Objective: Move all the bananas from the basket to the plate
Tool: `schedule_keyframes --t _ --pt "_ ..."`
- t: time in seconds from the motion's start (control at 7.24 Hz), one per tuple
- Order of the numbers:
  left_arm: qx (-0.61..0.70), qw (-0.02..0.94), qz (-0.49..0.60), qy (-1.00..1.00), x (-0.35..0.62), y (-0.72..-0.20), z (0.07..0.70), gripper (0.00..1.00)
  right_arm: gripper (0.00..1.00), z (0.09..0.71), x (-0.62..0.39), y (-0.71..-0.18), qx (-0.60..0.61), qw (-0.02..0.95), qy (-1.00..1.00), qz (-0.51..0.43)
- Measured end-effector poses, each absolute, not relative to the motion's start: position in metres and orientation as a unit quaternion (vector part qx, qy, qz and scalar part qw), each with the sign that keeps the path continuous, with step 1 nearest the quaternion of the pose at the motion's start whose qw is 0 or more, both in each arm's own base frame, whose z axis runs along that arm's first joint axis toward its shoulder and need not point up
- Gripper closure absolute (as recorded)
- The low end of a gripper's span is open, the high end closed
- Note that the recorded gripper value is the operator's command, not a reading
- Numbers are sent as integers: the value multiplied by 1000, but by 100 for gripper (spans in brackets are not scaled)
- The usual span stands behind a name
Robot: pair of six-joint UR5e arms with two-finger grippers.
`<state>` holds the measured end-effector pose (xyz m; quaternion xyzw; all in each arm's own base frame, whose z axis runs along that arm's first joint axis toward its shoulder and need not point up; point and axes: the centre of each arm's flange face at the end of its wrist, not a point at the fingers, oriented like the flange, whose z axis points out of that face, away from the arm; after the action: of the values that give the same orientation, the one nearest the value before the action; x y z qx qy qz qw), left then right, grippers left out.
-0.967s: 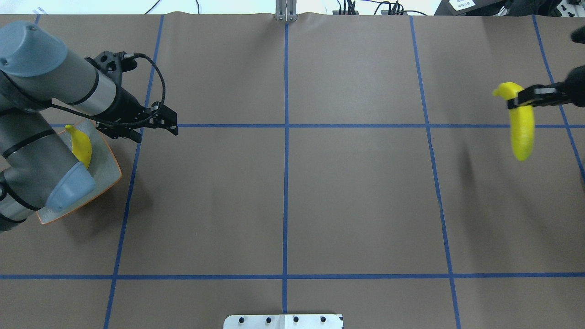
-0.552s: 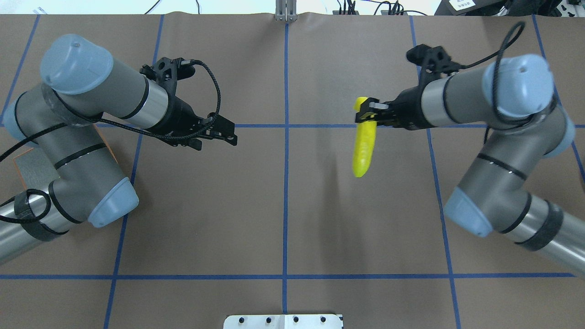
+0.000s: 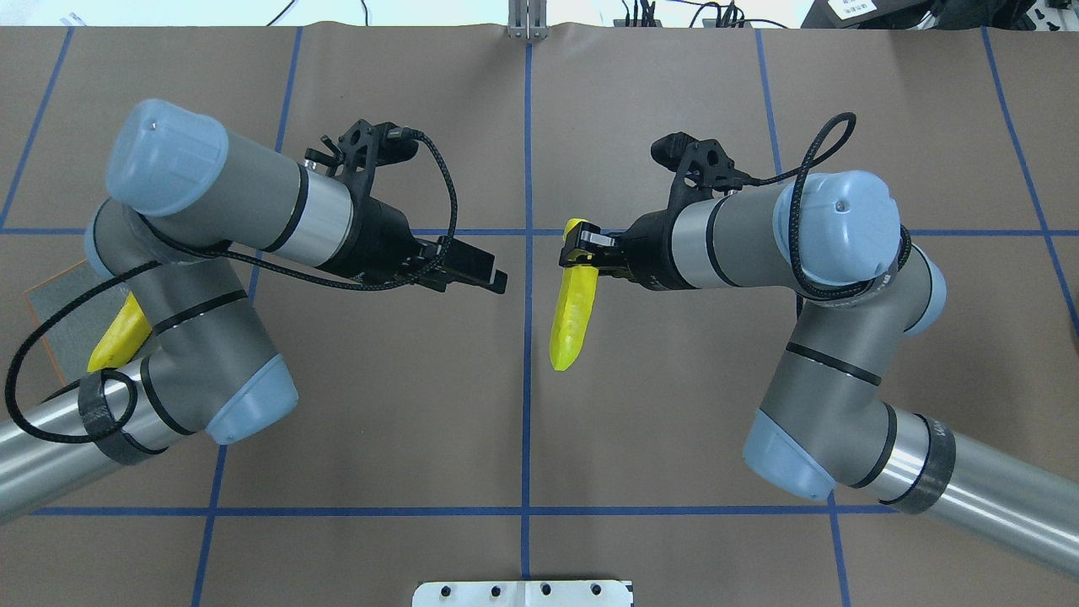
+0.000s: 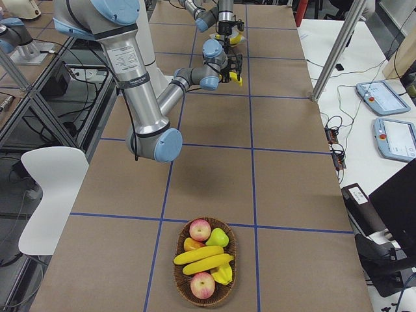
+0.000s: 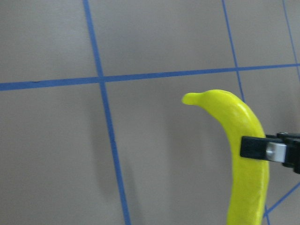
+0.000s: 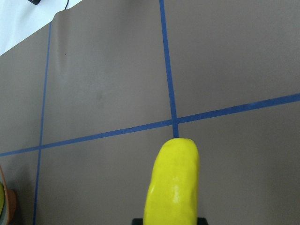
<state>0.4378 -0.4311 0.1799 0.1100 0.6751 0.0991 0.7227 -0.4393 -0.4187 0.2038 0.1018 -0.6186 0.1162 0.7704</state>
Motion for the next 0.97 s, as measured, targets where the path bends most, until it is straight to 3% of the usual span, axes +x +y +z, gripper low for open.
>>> schedule_keyframes --t 0.97 --pt "126 674 142 713 468 -406 162 2 100 168 -433 -407 95 742 -658 91"
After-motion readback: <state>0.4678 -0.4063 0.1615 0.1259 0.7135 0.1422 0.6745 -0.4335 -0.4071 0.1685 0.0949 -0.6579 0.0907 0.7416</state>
